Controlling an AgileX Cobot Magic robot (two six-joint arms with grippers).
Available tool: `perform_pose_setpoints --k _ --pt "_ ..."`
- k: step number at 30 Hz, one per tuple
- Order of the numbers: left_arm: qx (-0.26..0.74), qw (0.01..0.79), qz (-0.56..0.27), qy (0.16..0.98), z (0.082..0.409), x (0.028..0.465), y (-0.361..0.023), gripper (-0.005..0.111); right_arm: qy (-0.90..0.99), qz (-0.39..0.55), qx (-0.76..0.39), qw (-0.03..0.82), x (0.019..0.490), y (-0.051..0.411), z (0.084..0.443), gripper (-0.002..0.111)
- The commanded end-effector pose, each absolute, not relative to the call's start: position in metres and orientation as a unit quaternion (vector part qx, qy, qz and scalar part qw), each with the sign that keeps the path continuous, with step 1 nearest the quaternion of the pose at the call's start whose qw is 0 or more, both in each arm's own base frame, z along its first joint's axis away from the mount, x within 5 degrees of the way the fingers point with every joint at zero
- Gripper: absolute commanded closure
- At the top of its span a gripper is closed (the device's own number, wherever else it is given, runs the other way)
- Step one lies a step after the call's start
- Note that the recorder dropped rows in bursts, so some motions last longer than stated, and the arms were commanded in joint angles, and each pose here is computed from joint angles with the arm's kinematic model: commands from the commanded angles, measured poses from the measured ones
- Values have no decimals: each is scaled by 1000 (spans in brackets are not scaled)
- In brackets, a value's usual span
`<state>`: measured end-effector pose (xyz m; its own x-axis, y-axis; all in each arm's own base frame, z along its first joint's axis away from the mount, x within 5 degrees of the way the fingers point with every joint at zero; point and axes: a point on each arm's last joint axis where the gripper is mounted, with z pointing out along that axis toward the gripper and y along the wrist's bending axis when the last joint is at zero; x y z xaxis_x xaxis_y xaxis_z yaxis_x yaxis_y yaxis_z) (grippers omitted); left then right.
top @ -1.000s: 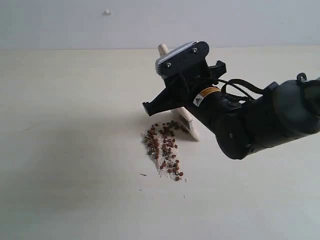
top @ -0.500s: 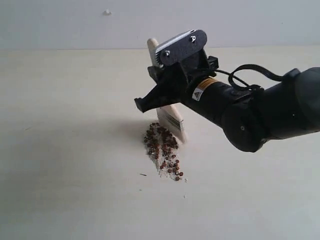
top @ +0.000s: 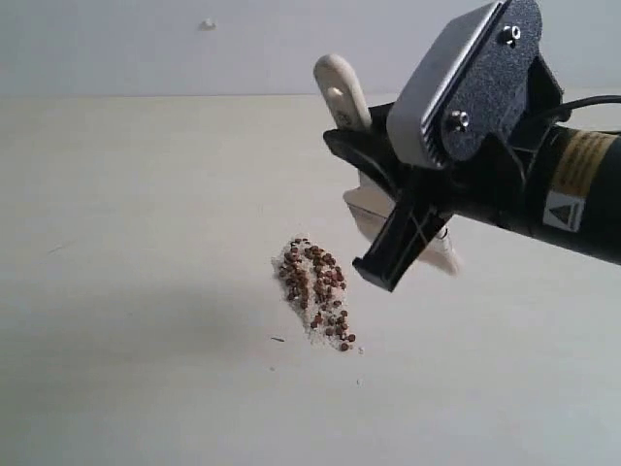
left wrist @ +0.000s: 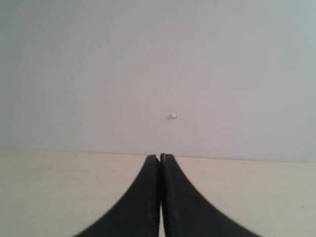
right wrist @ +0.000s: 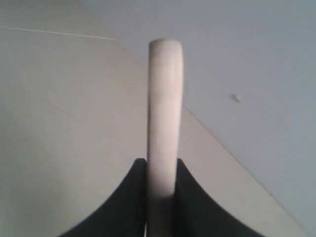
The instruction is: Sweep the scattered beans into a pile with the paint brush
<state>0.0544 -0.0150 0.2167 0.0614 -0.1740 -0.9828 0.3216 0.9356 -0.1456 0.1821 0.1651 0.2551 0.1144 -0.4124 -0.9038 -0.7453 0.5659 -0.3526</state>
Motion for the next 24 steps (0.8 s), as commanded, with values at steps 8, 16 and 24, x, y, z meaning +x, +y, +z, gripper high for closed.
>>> perform_pose_setpoints --k 8,16,24 --pt "54 727 -172 662 216 54 -15 107 636 177 -497 564 222 153 234 108" --pt "54 727 -172 662 216 54 -15 107 583 353 -474 557 267 125 240 108" --pt "54 727 -172 662 216 54 -15 107 615 418 -460 485 284 115 207 108"
